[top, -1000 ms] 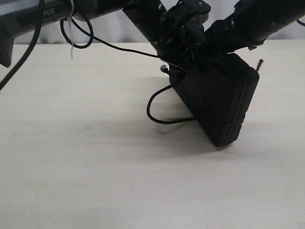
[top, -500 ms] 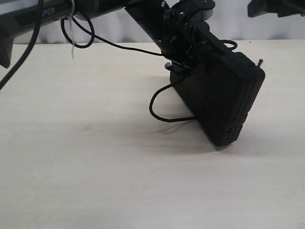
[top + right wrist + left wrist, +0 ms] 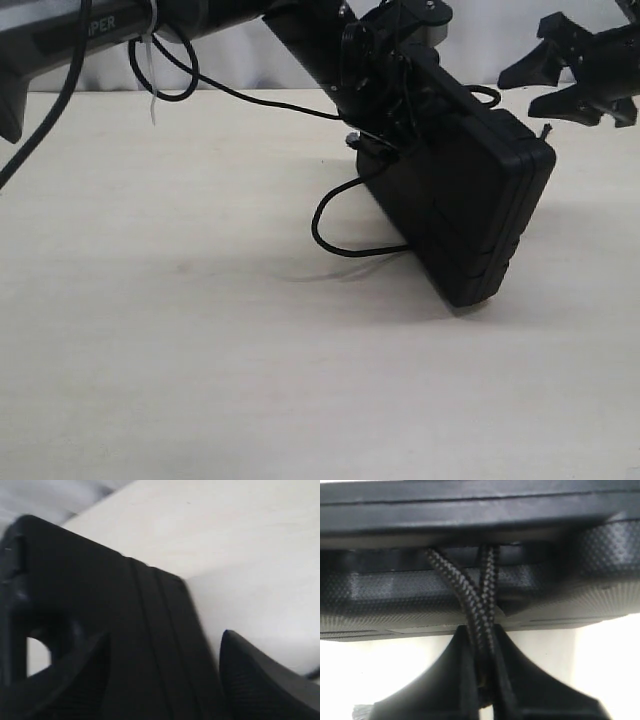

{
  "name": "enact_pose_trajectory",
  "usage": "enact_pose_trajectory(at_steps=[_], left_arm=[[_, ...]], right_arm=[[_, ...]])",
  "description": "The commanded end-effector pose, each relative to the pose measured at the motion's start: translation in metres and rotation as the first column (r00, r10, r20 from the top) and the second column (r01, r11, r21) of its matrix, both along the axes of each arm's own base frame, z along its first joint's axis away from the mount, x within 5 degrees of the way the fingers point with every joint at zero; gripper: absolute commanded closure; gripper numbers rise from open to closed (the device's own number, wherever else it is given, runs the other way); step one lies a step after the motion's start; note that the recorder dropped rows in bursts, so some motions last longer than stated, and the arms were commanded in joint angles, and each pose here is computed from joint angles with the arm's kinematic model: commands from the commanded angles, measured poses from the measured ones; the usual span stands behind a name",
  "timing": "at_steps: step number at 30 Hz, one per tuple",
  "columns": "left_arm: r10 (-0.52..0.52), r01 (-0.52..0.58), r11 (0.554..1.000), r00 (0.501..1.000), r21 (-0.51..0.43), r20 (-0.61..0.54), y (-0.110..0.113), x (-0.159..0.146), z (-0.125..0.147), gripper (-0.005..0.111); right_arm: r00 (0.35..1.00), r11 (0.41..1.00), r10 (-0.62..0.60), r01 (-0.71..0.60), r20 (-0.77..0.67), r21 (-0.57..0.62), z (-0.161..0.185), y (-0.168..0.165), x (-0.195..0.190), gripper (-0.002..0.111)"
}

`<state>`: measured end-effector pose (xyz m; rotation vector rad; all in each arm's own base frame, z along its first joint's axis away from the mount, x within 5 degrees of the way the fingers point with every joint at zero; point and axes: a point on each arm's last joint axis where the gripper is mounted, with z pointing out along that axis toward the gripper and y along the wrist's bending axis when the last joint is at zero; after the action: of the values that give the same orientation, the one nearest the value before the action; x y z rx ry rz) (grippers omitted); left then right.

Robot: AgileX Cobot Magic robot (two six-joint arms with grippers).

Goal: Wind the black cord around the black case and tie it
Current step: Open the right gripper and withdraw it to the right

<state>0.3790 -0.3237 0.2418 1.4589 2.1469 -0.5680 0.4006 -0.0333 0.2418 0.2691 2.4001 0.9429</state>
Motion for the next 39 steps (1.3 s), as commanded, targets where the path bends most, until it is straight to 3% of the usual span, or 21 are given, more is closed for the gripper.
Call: enact_pose_trajectory(at_steps=[1,7,18,26,29,34,39], left_arm=[[-0.02,0.021,1.0,0.999,-0.018,0.028,-0.001,-0.001,0.008,0.107],[-0.013,0.014,0.999,0.999,-0.029,0.047,-0.002,0.0,0.009,0.107],[-0.012,0.014,0.999,0.999,-0.034,0.042,-0.002,0.0,0.01,0.107],[-0.013,0.014,1.0,0.999,-0.021,0.035,0.0,-0.001,0.01,0.105],[-0.034,0.033,0.999,0.999,0.027,0.033,0.006,-0.002,0.013,0.094],[-0.032,0.028,0.998,0.997,0.06,0.077,0.013,-0.005,0.029,0.066],[-0.013,0.01,0.999,0.994,0.034,0.108,0.011,-0.003,0.032,0.06]], right_arm=[[0.992,0.953,0.08,-0.105,0.098,0.286,-0.011,0.005,0.01,0.049],[0.989,0.948,0.138,-0.149,0.06,0.279,-0.027,0.014,0.011,0.051],[0.975,0.938,0.198,-0.217,0.097,0.27,-0.023,0.017,0.007,0.104],[0.959,0.943,0.21,-0.249,0.188,0.221,0.008,0.02,-0.001,0.104],[0.949,0.947,0.221,-0.264,0.223,0.182,0.023,0.028,-0.005,0.104],[0.931,0.955,0.269,-0.291,0.247,0.055,0.039,0.049,-0.012,0.104],[0.927,0.952,0.296,-0.305,0.23,0.002,0.047,0.059,-0.018,0.104]])
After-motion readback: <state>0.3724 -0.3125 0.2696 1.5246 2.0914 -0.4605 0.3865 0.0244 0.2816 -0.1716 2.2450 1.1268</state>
